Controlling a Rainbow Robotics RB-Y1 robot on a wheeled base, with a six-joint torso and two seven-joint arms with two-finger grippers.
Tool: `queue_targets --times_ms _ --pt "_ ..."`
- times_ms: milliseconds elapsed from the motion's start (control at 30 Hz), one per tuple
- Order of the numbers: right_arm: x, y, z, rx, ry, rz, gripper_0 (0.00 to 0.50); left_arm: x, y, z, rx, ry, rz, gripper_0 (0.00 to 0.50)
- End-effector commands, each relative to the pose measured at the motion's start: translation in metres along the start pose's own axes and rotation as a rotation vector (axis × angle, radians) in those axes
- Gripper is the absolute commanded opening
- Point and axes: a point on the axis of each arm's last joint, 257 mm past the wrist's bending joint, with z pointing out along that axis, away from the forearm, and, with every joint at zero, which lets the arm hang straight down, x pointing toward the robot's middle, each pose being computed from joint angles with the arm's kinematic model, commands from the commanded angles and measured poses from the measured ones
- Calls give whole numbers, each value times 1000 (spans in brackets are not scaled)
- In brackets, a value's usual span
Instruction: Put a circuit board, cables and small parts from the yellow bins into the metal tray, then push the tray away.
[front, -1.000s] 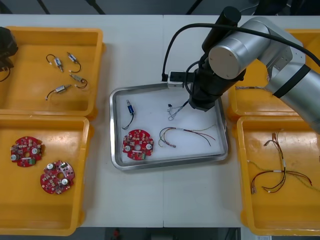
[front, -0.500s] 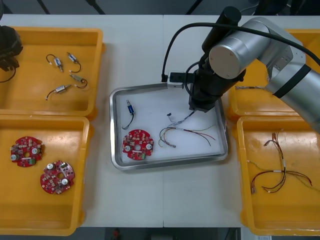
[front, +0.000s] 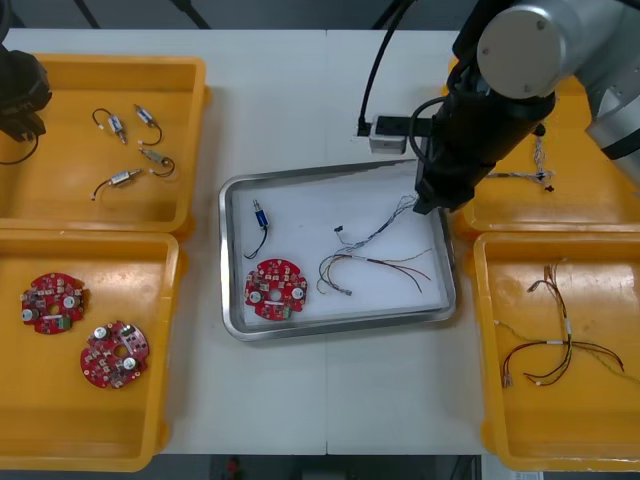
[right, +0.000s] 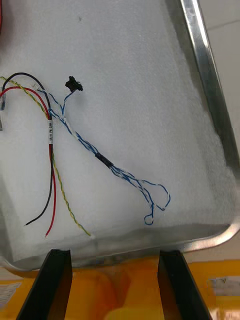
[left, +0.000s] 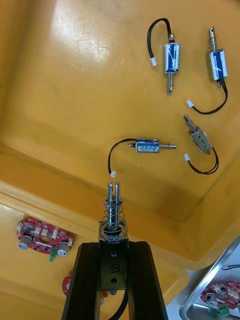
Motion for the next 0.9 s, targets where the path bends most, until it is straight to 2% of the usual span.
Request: queue_targets --times_ms 33,233,367,633,800,900 --pt "18 -23 -49 44 -17 180 500 -25 -2 -37 19 -87 59 0" --pt "54 -32 -78 58 30 401 500 -24 -1 -37 16 -87 59 0" --pt "74 -38 -91 76 43 550 500 -24 0 -36 14 -86 57 0" --pt "122 -43 -106 84 13 888 500 -25 0 -36 14 -85 54 0" --pt "149 -46 -120 151 4 1040 500 -25 0 -36 14 -85 54 0" --pt "161 -46 -128 186 -16 1131 500 -25 0 -36 14 -85 54 0"
